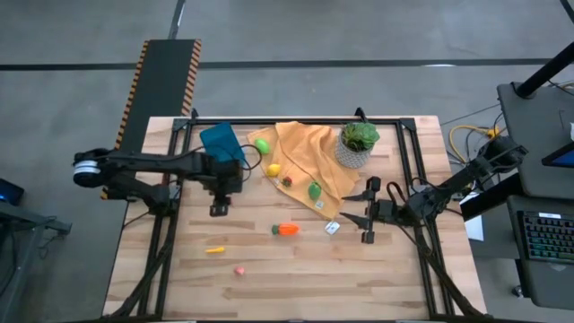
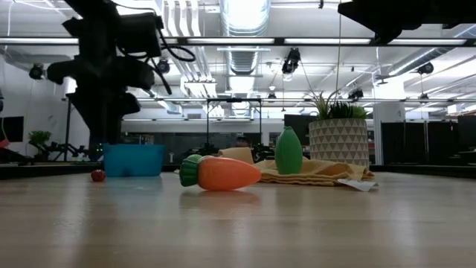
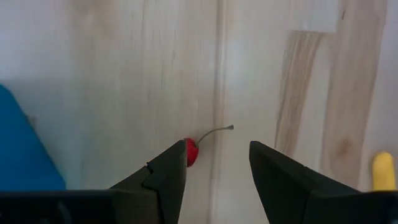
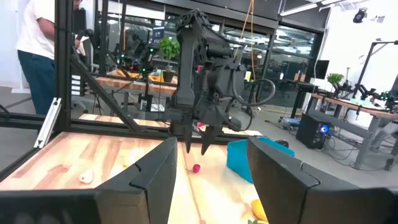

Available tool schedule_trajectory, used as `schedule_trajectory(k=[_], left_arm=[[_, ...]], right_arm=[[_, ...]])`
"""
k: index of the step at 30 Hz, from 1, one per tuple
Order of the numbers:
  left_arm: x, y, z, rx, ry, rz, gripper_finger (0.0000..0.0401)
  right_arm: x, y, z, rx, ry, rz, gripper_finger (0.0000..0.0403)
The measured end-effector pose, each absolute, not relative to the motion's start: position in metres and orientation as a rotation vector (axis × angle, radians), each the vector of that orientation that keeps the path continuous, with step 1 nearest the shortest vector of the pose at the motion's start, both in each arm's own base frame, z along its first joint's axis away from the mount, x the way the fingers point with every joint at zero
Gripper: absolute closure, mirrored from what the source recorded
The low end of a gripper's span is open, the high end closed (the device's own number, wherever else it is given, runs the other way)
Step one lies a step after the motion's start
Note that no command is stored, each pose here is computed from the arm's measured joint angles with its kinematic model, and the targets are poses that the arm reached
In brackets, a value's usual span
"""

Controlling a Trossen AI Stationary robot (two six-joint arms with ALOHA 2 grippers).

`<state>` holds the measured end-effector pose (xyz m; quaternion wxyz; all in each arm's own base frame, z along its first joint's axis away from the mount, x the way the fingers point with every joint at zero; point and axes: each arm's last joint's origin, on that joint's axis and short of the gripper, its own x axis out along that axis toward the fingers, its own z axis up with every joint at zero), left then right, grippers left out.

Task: Pick and placing Produce into tupperware
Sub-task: Put the red cherry into the blue bin

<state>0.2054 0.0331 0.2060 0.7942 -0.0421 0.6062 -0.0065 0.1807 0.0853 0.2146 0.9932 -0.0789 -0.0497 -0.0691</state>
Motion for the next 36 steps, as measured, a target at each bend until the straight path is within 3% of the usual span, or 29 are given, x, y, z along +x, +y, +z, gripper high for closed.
schedule_trajectory(k=[5,12,15,26,36], left_arm=[[0.214,0.034,0.214,-0.089,1.345,-0.026,0.0225],[0.214,0.033,0.211,-0.058,1.457,-0.089,0.0135],[0.211,0.03,0.206,-0.031,1.53,-0.137,0.0114],[0.223,0.034,0.177,0.085,1.698,-0.034,0.0112],[0.231,0.035,0.153,0.085,1.793,-0.056,0.0112]], right_arm=[[0.181,0.085,0.215,-0.159,-0.098,-0.138,0.0216],[0.181,0.085,0.214,-0.16,-0.098,-0.138,0.0216],[0.181,0.085,0.214,-0.163,-0.098,-0.138,0.0216],[0.181,0.085,0.214,-0.176,-0.09,-0.139,0.0216],[0.181,0.085,0.213,-0.187,-0.083,-0.138,0.0216]])
